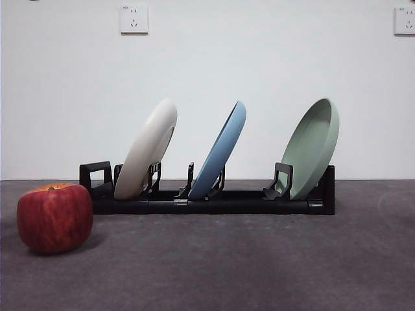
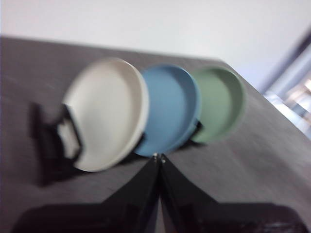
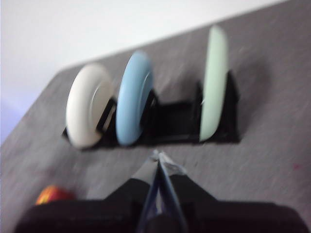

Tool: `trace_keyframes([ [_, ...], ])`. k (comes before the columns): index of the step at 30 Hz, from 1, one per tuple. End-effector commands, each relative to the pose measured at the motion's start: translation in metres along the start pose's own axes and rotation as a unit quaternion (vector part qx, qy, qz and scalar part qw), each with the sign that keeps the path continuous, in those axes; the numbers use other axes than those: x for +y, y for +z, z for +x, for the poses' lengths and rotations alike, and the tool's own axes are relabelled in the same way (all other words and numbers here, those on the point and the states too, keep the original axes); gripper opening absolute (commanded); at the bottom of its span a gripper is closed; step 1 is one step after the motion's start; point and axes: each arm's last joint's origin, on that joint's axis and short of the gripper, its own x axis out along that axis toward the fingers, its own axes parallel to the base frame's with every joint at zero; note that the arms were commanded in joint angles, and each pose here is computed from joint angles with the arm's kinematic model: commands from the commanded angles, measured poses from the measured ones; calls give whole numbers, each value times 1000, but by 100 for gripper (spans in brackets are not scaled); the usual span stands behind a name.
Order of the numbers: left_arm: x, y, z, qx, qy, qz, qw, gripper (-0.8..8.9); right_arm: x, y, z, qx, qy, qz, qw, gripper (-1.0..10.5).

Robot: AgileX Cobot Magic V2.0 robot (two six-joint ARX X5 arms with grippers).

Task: Take the yellow plate from the plate rack,put the plate on the table,take the apple from the table,put the apple in the plate

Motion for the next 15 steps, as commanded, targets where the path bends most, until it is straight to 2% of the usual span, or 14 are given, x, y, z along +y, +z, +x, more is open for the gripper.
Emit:
trace_keyframes([
  [1, 4, 10, 13, 34, -22, -3, 999, 0, 2, 9, 8, 39, 15, -24, 999, 24],
  [4, 9, 22, 27, 57, -19, -8, 998, 19, 2, 17, 18, 71, 15, -25, 997, 179],
  [5, 11, 26, 32, 60, -17, -3, 998, 98, 1, 19, 21, 79, 17, -23, 996, 238],
  [7, 15, 33, 40, 66, -14, -4, 998, 321, 0, 19, 27, 92, 15, -18, 995, 322],
  [8, 17, 36, 45, 69, -13, -7, 997, 354, -1, 19, 30, 99, 16, -15, 995, 339],
  [15, 22, 69, 97, 106, -24, -13, 994, 343, -4, 17, 37, 119, 19, -8, 993, 351],
])
